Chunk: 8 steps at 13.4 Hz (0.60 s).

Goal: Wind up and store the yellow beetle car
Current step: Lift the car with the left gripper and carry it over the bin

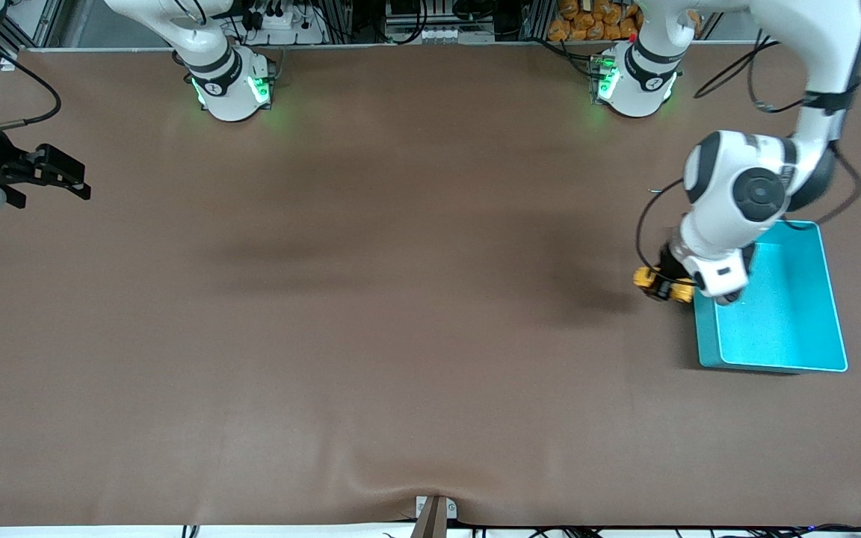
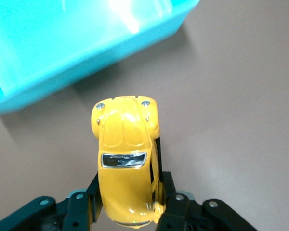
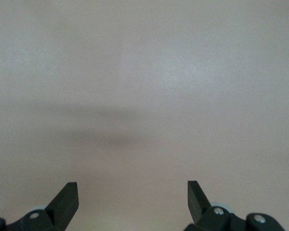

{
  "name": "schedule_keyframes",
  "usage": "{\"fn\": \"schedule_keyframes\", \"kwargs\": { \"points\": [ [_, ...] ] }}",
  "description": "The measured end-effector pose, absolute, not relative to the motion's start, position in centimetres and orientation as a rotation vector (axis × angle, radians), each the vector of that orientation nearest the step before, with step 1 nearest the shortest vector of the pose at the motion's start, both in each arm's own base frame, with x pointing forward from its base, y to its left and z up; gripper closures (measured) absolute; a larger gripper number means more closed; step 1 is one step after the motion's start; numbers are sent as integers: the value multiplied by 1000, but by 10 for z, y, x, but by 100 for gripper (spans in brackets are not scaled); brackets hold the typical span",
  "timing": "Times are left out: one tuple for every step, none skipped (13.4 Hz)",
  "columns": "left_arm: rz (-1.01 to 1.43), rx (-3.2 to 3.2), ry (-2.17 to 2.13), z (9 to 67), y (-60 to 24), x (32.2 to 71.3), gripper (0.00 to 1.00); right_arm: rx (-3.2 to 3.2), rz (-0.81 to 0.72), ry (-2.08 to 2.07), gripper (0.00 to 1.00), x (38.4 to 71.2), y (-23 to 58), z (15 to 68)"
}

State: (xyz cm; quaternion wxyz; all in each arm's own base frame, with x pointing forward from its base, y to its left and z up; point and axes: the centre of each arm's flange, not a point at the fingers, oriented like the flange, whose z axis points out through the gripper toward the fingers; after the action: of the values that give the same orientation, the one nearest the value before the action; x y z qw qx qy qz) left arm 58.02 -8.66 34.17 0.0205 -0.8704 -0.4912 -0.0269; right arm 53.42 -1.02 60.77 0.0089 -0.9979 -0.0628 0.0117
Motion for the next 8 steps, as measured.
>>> {"fn": "schedule_keyframes", "kwargs": {
  "points": [
    [-99, -2728, -1454, 360, -70, 592, 50, -3117, 37, -196, 0, 534, -10, 608],
    [-107, -2765, -1372, 373, -49, 602, 50, -3117, 37, -197, 0, 534, -10, 608],
    [-112, -2805, -1279, 381, -25, 608, 50, -3117, 37, -197, 0, 534, -10, 608],
    [-108, -2843, -1182, 383, 0, 611, 50, -3117, 37, -197, 0, 534, -10, 608],
    [-94, -2876, -1081, 380, 23, 612, 50, -3117, 38, -197, 0, 534, -10, 608],
    [-67, -2908, -971, 372, 41, 612, 50, -3117, 38, -197, 0, 534, -10, 608],
    [-38, -2933, -848, 362, 55, 611, 50, -3117, 38, -197, 0, 534, -10, 608],
    [-11, -2941, -719, 351, 68, 611, 50, -3117, 39, -197, 0, 534, -10, 607]
  ]
}}
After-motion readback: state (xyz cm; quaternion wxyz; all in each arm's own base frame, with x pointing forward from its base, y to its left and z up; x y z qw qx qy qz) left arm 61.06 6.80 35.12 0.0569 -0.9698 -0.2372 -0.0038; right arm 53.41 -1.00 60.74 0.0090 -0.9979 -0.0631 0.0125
